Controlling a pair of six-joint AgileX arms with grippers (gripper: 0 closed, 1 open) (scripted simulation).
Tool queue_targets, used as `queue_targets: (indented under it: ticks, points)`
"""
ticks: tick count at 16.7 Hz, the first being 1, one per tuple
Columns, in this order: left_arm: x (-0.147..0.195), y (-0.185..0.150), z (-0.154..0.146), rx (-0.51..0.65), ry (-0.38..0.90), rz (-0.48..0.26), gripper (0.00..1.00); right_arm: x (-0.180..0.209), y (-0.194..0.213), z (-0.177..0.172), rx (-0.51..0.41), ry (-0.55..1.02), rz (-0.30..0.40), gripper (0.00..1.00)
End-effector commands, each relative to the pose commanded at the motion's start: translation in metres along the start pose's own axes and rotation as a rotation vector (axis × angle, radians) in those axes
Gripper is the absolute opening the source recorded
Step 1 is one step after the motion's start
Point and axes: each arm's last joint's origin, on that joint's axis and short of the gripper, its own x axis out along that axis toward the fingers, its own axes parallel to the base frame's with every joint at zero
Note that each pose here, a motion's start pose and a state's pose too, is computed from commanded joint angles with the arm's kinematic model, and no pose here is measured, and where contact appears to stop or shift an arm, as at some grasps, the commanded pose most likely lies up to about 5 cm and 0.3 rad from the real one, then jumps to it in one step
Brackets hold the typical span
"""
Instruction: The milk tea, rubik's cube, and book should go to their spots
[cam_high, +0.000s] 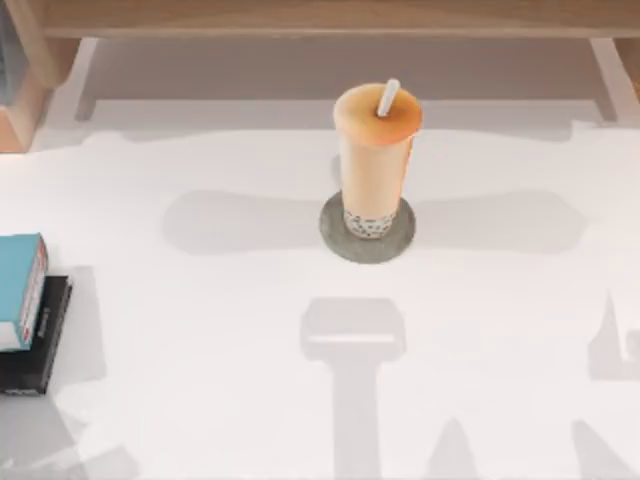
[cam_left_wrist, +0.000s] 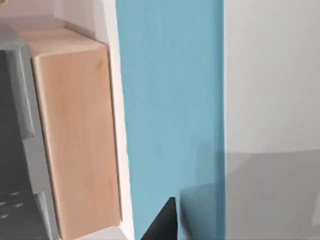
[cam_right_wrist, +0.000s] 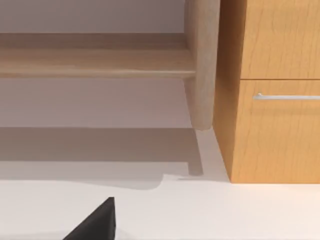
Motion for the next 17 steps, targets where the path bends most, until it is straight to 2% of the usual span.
queue_targets:
  ticks: [11,17]
  points:
    - [0.0,0.0,0.0,0.0,0.0,0.0,0.98,0.0,0.0,0.0,0.0,0.0,0.0,1.0]
    - [0.0,0.0,0.0,0.0,0.0,0.0,1.0,0.0,0.0,0.0,0.0,0.0,0.0,1.0]
